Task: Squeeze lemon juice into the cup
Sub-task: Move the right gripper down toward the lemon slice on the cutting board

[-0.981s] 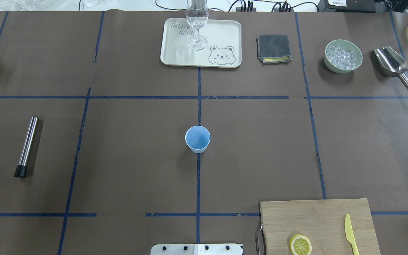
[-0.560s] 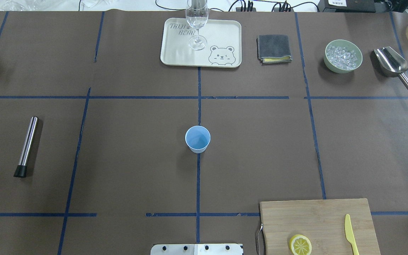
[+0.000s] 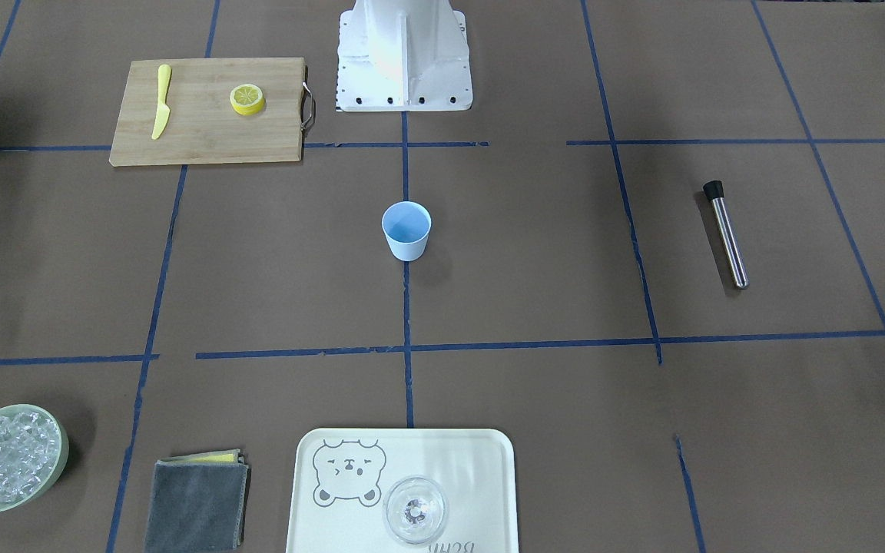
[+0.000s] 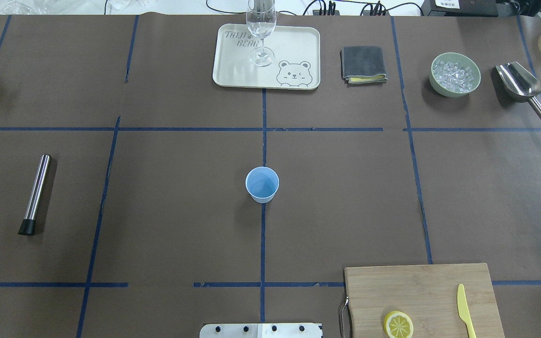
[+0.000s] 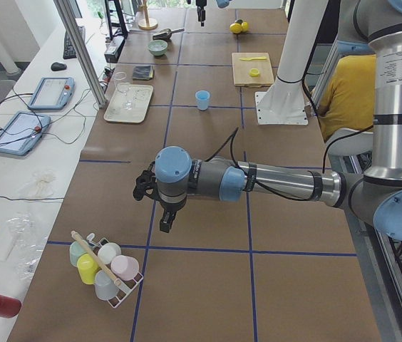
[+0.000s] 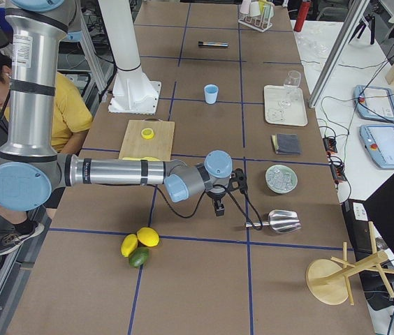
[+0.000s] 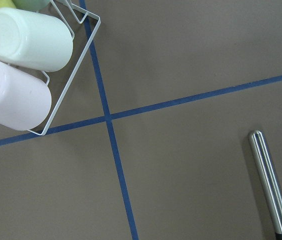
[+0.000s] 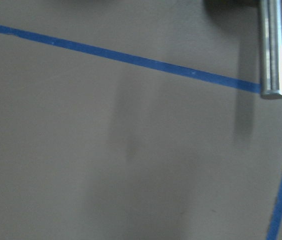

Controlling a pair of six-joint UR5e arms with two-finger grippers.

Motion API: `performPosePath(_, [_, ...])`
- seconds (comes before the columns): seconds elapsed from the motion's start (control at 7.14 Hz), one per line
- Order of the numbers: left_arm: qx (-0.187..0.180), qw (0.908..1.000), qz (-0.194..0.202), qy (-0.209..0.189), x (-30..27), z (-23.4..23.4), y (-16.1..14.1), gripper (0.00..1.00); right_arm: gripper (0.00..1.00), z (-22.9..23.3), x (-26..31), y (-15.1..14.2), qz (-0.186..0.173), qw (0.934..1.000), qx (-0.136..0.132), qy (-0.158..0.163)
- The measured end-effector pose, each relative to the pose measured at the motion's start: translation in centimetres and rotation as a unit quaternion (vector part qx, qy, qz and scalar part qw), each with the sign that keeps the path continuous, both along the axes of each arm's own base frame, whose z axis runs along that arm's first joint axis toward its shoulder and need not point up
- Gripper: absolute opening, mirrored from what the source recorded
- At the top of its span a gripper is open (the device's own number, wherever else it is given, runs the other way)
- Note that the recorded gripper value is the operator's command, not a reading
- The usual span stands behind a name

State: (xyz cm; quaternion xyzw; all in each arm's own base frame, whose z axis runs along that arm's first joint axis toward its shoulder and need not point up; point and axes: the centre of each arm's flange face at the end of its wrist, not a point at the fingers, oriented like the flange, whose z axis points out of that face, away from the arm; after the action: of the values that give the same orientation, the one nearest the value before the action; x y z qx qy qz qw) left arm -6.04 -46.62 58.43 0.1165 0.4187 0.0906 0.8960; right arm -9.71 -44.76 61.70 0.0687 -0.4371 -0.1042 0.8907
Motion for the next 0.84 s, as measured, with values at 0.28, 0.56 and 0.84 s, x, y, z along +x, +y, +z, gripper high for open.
performPosePath(0.28, [0.006,1.0,0.0,0.0,0.1,0.0,0.0,1.0,1.0,-4.5,-6.7,3.9,-0.002,0.9994,-0.013,-0.032])
performPosePath(0.56, [0.007,1.0,0.003,0.0,0.4,0.0,0.0,1.0,1.0,-11.7,-14.3,9.9,-0.007,0.9983,-0.036,-0.046])
performPosePath(0.84, [0.008,0.9999,0.009,-0.001,0.8,0.0,-0.1,1.0,0.99,-18.8,-21.3,17.5,-0.009,0.9958,-0.068,-0.06])
